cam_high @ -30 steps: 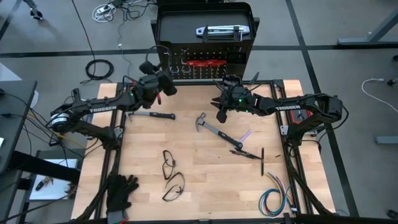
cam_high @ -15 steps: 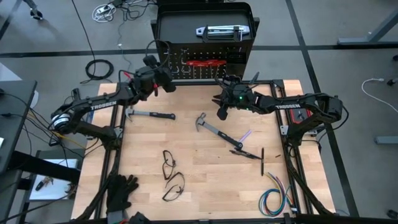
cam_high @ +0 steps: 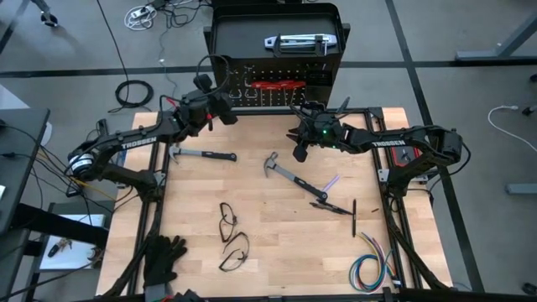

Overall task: Hang tools onto peg board
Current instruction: Adjust the top left hook

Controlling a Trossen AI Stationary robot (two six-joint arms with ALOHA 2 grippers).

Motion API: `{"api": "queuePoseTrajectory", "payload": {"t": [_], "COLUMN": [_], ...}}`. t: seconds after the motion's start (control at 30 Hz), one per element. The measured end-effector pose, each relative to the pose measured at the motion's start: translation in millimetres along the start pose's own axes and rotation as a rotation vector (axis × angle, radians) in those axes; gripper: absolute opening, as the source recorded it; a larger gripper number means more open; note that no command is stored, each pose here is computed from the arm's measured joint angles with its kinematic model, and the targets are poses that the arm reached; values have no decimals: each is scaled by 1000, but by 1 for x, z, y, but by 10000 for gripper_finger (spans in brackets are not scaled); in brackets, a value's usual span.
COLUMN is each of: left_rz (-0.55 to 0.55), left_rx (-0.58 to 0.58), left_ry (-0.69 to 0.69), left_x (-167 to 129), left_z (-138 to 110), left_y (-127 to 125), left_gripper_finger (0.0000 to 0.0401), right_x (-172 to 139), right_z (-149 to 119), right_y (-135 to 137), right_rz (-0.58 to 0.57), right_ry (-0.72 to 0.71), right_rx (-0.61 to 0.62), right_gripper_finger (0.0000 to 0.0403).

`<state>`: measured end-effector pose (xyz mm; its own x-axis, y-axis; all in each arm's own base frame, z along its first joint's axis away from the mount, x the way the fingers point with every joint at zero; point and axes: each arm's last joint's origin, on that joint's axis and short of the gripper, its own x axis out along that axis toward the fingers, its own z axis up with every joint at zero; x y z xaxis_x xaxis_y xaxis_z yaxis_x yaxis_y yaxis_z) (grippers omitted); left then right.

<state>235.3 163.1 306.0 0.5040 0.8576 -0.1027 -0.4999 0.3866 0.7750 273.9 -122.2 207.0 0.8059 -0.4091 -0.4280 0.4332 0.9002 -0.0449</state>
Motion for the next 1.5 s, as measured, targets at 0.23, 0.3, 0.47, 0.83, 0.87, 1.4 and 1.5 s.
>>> {"api": "queuePoseTrajectory", "payload": {"t": [0.23,0.3,0.47,0.83,0.87,1.4,1.5], "left_rz": [41,62,70,34,29,42,29], "left_rx": [-71,-114,-261,-416,-430,-452,-445], "left_ry": [33,55,102,103,103,117,126], "left_x": [-4,-7,-12,-11,-10,2,2], "left_z": [4,5,9,28,29,39,43], "left_y": [-3,-3,3,22,22,24,29], "left_gripper_finger": [3,2,1,0,0,0,0], "right_x": [0,0,0,0,0,0,0], "right_z": [0,0,0,2,2,3,3], "right_y": [0,0,0,1,1,6,6], "right_rz": [0,0,0,26,26,43,44], "right_ry": [0,0,0,-17,-19,-27,-27], "right_rx": [0,0,0,7,8,1,1], "right_gripper_finger": [88,87,87,87,87,87,87]}}
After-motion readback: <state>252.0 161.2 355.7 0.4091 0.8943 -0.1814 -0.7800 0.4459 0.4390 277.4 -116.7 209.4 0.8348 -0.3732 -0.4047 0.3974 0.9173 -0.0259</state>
